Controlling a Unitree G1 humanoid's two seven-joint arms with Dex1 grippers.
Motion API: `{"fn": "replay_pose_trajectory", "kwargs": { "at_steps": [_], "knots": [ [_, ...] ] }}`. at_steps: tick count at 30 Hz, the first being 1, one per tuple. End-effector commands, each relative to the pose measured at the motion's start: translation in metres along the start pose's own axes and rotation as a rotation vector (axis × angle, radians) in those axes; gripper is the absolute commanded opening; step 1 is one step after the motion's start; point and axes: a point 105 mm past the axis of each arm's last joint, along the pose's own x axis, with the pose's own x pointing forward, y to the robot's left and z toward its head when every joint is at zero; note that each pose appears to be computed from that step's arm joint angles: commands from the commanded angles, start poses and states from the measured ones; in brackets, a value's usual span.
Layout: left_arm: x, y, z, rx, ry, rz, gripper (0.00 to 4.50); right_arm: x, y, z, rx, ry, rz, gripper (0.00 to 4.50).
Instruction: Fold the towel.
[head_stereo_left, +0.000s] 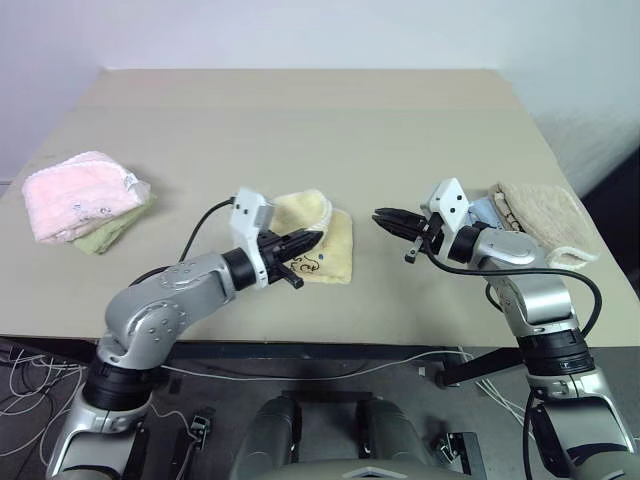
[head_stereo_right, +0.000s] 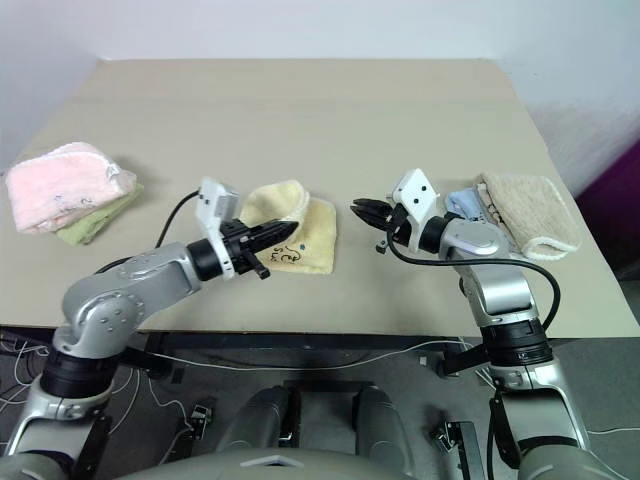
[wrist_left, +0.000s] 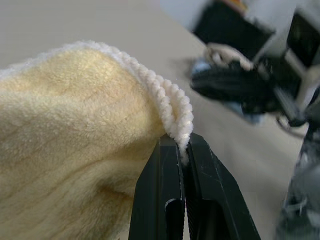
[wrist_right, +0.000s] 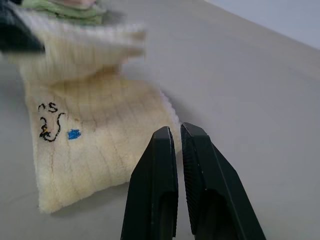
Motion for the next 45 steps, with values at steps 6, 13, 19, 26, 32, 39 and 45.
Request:
{"fn": "replay_pose_trajectory", "kwargs": {
  "at_steps": [6,13,19,26,32,39,45],
  "knots": [
    [0.021,-0.006,-0.025,0.103,0.129,-0.051,0.05,-0.01,-0.005,0.014,-0.044,-0.032,-0.044,0.32],
    [0.019,-0.01,-0.023,0.081,0.113,-0.093,0.51,-0.01,-0.005,0.014,-0.046,-0.032,-0.054,0.32],
    [0.011,-0.018,-0.015,0.045,0.074,-0.144,2.3,-0.009,-0.005,0.015,-0.048,-0.033,-0.053,0.32],
    [-0.011,-0.005,0.01,0.076,-0.026,-0.104,4.47,-0.001,-0.006,0.02,-0.039,-0.055,-0.06,0.32],
    [-0.022,0.041,0.044,0.105,-0.216,0.15,4.31,0.017,0.005,0.03,0.019,-0.102,-0.011,0.06],
    [-0.013,0.05,0.019,0.246,-0.115,0.18,2.2,0.048,0.028,0.045,0.089,-0.149,0.071,0.0],
    [-0.002,0.058,-0.03,0.335,0.089,0.18,1.18,0.072,0.053,-0.006,0.237,-0.02,0.104,0.0]
  ]
}}
